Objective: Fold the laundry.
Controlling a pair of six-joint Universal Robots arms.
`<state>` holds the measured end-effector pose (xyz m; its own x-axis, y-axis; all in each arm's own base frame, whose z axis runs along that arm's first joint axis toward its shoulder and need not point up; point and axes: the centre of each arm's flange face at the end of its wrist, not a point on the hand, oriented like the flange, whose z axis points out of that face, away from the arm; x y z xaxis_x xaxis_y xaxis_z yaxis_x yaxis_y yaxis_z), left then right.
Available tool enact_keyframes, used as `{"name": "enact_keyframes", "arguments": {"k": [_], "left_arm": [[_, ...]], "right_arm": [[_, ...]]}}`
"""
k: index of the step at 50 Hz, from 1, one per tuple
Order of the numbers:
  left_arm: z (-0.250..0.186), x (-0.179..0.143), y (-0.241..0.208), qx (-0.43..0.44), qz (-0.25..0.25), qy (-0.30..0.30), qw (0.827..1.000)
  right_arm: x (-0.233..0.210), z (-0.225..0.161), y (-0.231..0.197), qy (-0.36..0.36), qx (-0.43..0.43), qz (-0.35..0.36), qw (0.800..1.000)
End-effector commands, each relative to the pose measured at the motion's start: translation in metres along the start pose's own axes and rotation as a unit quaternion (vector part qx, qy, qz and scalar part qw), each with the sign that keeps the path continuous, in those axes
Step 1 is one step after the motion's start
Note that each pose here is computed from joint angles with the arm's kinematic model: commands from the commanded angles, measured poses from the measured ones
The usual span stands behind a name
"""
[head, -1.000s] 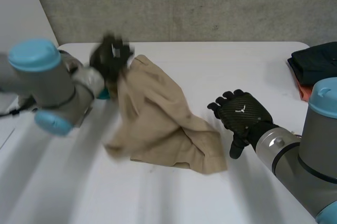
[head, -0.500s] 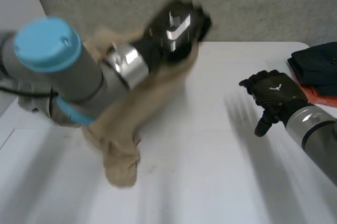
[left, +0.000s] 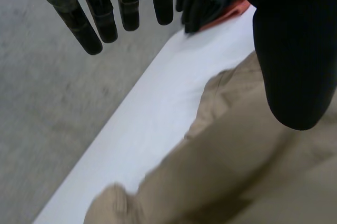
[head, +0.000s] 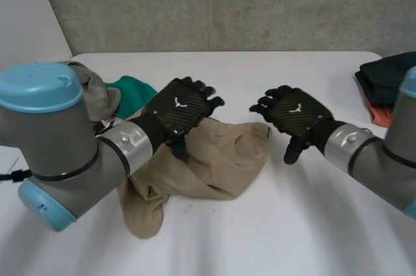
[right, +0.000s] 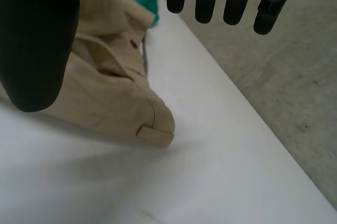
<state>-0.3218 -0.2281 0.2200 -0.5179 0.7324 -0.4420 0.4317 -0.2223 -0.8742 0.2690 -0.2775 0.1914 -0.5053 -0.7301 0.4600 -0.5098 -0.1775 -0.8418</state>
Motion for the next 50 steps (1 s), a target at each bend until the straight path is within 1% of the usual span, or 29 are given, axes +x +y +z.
{"name": "enact_keyframes", "arguments": {"k": [1,5,9,12,17,20,21,24,25,28,29,32,33,36,37,40,41,44,47,48,50], "left_arm": [[0.001,0.010,-0.003,-0.033,-0.022,-0.039,0.998],[0.014,0.019,0.001,-0.047,-0.016,-0.039,0.998],[0.029,0.027,0.022,-0.092,-0.002,-0.033,0.995],[0.037,0.033,0.031,-0.103,0.010,-0.024,0.994],[0.054,0.043,0.044,-0.117,0.059,-0.004,0.991],[0.052,0.038,0.036,-0.121,0.079,-0.008,0.990],[0.049,0.031,0.024,-0.116,0.089,-0.016,0.989],[0.041,0.018,-0.003,-0.094,0.093,-0.039,0.990],[0.034,0.006,-0.028,-0.064,0.094,-0.063,0.992],[0.015,-0.016,-0.072,-0.006,0.091,-0.107,0.990],[-0.001,-0.031,-0.103,0.040,0.087,-0.138,0.986],[-0.027,-0.052,-0.144,0.104,0.080,-0.179,0.975],[-0.043,-0.063,-0.166,0.140,0.077,-0.200,0.967],[-0.063,-0.075,-0.192,0.184,0.077,-0.219,0.955],[-0.073,-0.081,-0.201,0.199,0.076,-0.225,0.951],[-0.082,-0.088,-0.205,0.197,0.076,-0.228,0.951],[-0.085,-0.092,-0.203,0.187,0.076,-0.226,0.953],[-0.084,-0.095,-0.197,0.170,0.071,-0.220,0.958],[-0.075,-0.093,-0.185,0.149,0.067,-0.195,0.967],[-0.065,-0.089,-0.175,0.136,0.065,-0.177,0.973],[-0.052,-0.086,-0.166,0.126,0.061,-0.162,0.977]], "right_arm": [[-0.004,0.031,0.018,-0.013,-0.026,-0.080,0.996],[-0.011,0.048,0.028,-0.016,-0.039,-0.100,0.994],[-0.022,0.065,0.037,-0.014,-0.046,-0.103,0.994],[-0.029,0.071,0.041,-0.015,-0.046,-0.104,0.993],[-0.035,0.079,0.045,0.000,-0.037,-0.102,0.994],[-0.029,0.078,0.040,0.020,-0.032,-0.097,0.995],[-0.021,0.075,0.035,0.037,-0.029,-0.089,0.995],[-0.006,0.068,0.020,0.070,-0.017,-0.072,0.995],[0.007,0.060,0.005,0.090,-0.001,-0.061,0.994],[0.031,0.044,-0.025,0.128,0.030,-0.048,0.990],[0.048,0.030,-0.046,0.151,0.053,-0.039,0.986],[0.069,0.005,-0.077,0.179,0.078,-0.025,0.980],[0.081,-0.015,-0.095,0.194,0.086,-0.014,0.977],[0.096,-0.043,-0.116,0.212,0.085,0.004,0.974],[0.102,-0.059,-0.128,0.216,0.085,0.014,0.973],[0.108,-0.078,-0.141,0.220,0.081,0.027,0.972],[0.110,-0.087,-0.148,0.219,0.081,0.030,0.972],[0.108,-0.095,-0.155,0.213,0.078,0.030,0.974],[0.105,-0.096,-0.157,0.203,0.078,0.032,0.975],[0.103,-0.092,-0.154,0.198,0.074,0.035,0.977],[0.099,-0.085,-0.150,0.187,0.069,0.040,0.979]]}}
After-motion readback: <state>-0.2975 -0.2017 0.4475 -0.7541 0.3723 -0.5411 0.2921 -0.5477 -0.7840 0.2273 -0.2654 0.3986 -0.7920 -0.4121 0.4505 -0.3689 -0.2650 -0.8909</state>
